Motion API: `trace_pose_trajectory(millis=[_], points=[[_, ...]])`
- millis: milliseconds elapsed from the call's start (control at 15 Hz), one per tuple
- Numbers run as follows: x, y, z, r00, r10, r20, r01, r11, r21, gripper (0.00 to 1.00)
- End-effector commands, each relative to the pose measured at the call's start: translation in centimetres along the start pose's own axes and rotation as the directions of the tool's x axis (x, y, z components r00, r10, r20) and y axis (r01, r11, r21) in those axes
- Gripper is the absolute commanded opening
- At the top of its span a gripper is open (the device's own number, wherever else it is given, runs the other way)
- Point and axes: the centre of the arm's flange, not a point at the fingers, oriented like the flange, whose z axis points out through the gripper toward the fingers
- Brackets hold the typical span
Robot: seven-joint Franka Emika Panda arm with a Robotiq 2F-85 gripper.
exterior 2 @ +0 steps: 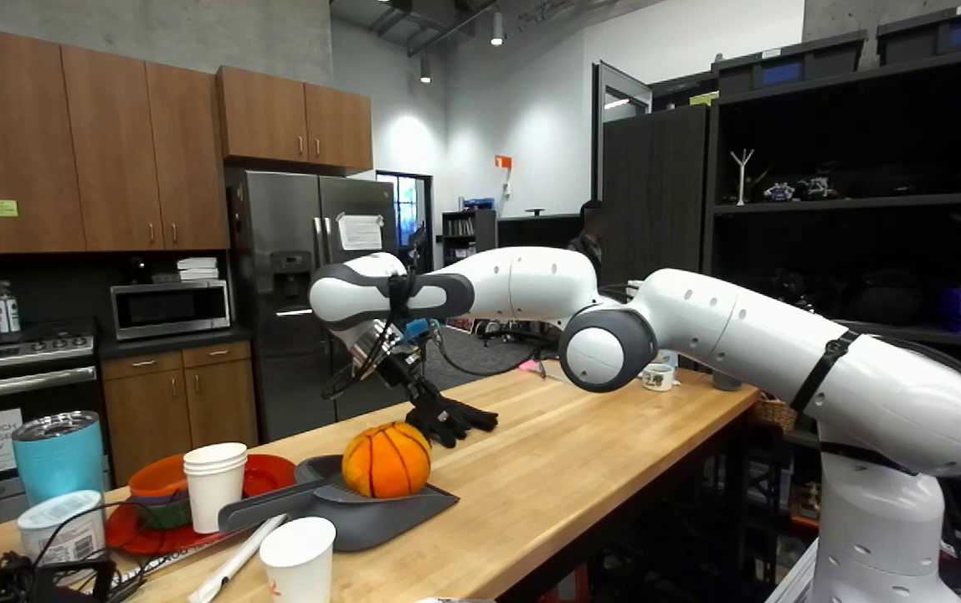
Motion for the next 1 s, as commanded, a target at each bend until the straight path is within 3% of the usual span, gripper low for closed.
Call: trace_pose_trajectory(millis=[0,933], points=[[0.3,-2.8,0.3,0.998,-0.059,0.026,0.06,0.997,-0.038,0.0],[2.2,-8.4,-0.9,0.94,-0.339,0.038,0.341,0.936,-0.087,0.0]])
